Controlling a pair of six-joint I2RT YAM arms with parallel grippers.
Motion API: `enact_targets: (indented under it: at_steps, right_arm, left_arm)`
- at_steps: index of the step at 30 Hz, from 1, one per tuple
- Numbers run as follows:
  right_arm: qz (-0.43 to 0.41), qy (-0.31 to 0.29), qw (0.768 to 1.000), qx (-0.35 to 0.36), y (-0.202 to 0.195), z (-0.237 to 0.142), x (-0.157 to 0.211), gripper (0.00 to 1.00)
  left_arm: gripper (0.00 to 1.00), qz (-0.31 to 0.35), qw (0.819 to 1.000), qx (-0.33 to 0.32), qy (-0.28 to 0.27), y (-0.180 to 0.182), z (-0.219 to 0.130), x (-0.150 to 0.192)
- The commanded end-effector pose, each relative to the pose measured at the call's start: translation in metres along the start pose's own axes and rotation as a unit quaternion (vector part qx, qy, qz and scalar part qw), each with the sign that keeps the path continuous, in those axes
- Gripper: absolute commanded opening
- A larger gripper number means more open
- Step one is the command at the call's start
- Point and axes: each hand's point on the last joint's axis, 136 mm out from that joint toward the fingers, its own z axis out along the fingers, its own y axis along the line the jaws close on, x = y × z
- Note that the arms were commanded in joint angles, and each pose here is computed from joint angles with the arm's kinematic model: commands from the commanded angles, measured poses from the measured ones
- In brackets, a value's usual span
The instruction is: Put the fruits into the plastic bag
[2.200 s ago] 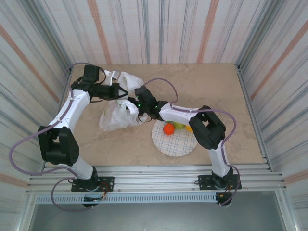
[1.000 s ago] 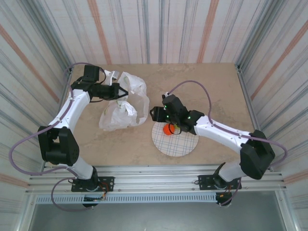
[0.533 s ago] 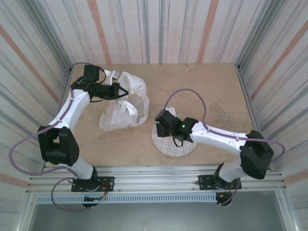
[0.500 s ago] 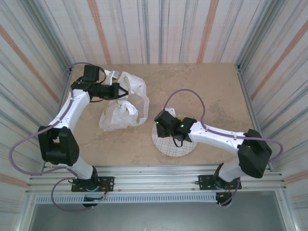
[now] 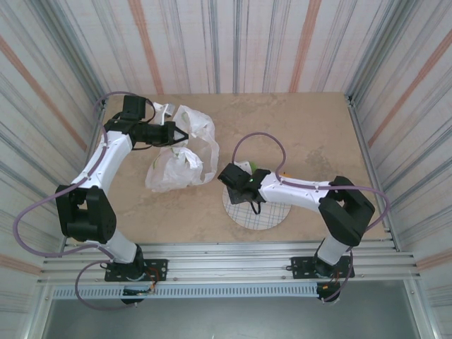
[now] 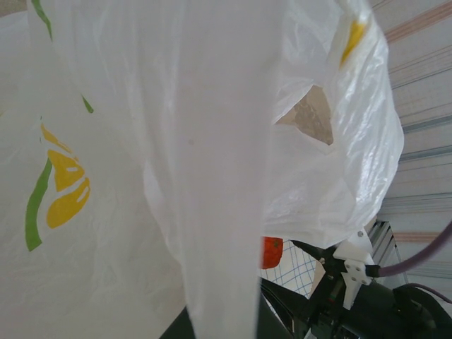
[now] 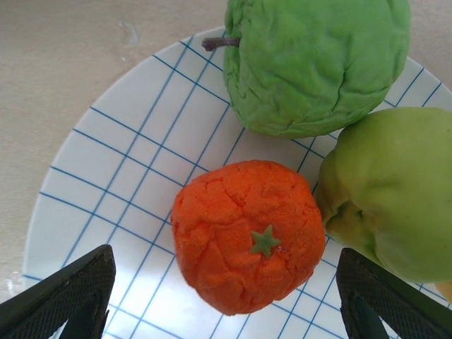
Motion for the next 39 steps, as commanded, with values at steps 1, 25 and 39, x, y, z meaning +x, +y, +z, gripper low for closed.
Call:
enact_targets:
  at_steps: [1, 25, 39]
  right_arm:
    - [-0.016, -0.001, 1.0, 0.009, 0.0, 0.003, -0.006, 0.83]
    - [-0.016, 0.015, 0.999, -0.038, 0.012, 0.033, -0.012, 0.68]
    - [0.052, -0.113, 0.975, -0.182, 0.033, -0.048, -0.079, 0.58]
  left_arm:
    - [0.0, 0.011, 1.0, 0.013, -0.009, -0.012, -0.007, -0.002]
    - [0.0, 0.009, 1.0, 0.011, -0.007, -0.01, -0.005, -0.001]
    - [0.0, 0.005, 1.0, 0.011, -0.005, -0.008, -0.004, -0.001]
